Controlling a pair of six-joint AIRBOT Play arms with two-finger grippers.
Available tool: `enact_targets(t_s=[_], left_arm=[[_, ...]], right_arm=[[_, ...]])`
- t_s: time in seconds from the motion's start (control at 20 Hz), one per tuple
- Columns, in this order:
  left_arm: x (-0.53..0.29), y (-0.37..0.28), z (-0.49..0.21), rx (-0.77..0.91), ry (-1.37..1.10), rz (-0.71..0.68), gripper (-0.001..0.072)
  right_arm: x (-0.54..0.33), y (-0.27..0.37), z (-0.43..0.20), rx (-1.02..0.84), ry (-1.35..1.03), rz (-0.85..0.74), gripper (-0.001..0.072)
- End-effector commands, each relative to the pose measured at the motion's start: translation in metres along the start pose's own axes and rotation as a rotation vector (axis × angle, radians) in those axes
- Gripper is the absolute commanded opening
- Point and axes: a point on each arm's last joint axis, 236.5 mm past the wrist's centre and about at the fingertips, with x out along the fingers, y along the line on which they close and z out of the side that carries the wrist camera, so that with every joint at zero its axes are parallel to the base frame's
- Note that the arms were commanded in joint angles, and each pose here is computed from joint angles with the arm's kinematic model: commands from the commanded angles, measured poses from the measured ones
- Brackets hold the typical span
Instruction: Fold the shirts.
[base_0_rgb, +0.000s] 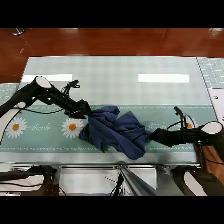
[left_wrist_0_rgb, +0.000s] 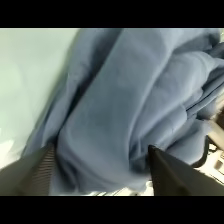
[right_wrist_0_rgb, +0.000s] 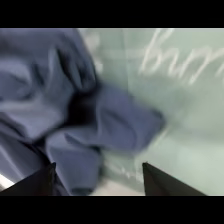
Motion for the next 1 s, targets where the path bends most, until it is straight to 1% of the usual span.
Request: enact_targets(t_s=[0.0,0.1,0.3,0.35,0.4,0.45,0.5,0.55,0.6,0.65,0.75,0.8,0.85,0.95], left_arm=[[0.008,-0.010,0.014,0.051,0.023,-0.079,0.0031],[0.000,-0.021,0.020,0.115,0.002,-0.093,0.0020],[-0.021,-0.032,0.034,0.158,-0.051,-0.093,0.0020],[-0.025,-0.035,0.035,0.164,-0.061,-0.093,0.0020],[-0.029,-0.037,0.036,0.169,-0.068,-0.093,0.0020],[-0.031,-0.039,0.035,0.175,-0.072,-0.094,0.0020],[-0.034,-0.041,0.035,0.176,-0.077,-0.094,0.0020],[-0.036,-0.044,0.034,0.184,-0.085,-0.093,0.0020],[-0.040,-0.048,0.034,0.190,-0.095,-0.093,0.0020],[-0.045,-0.052,0.033,0.191,-0.108,-0.091,0.0020],[-0.069,-0.067,0.036,0.220,-0.176,-0.086,0.0020],[-0.091,-0.082,0.042,0.244,-0.241,-0.097,0.0020],[-0.123,-0.106,0.050,0.290,-0.338,-0.129,0.0020],[-0.208,-0.167,0.062,0.409,-0.598,-0.198,0.0020]], right_arm=[[0.015,-0.007,-0.017,-0.008,0.057,-0.096,0.0616],[0.021,0.002,-0.007,-0.011,0.011,-0.085,0.0616],[0.030,0.025,0.023,-0.014,-0.129,-0.030,0.0608],[0.035,0.027,0.026,-0.005,-0.134,-0.031,0.0586],[0.042,0.029,0.024,-0.003,-0.113,-0.030,0.0546],[0.050,0.032,0.021,-0.005,-0.078,-0.032,0.0546],[0.057,0.036,0.017,-0.018,-0.042,-0.034,0.0503],[0.063,0.041,0.014,-0.035,-0.013,-0.038,0.0366],[0.068,0.047,0.015,-0.073,0.004,-0.038,0.0122],[0.067,0.058,0.021,-0.136,0.008,-0.028,0.0021],[0.038,0.093,0.053,-0.266,-0.024,-0.012,0.0019],[0.006,0.114,0.082,-0.336,-0.084,-0.028,0.0019],[-0.035,0.136,0.116,-0.383,-0.181,-0.058,0.0019],[-0.156,0.200,0.181,-0.481,-0.477,-0.094,0.0019]])
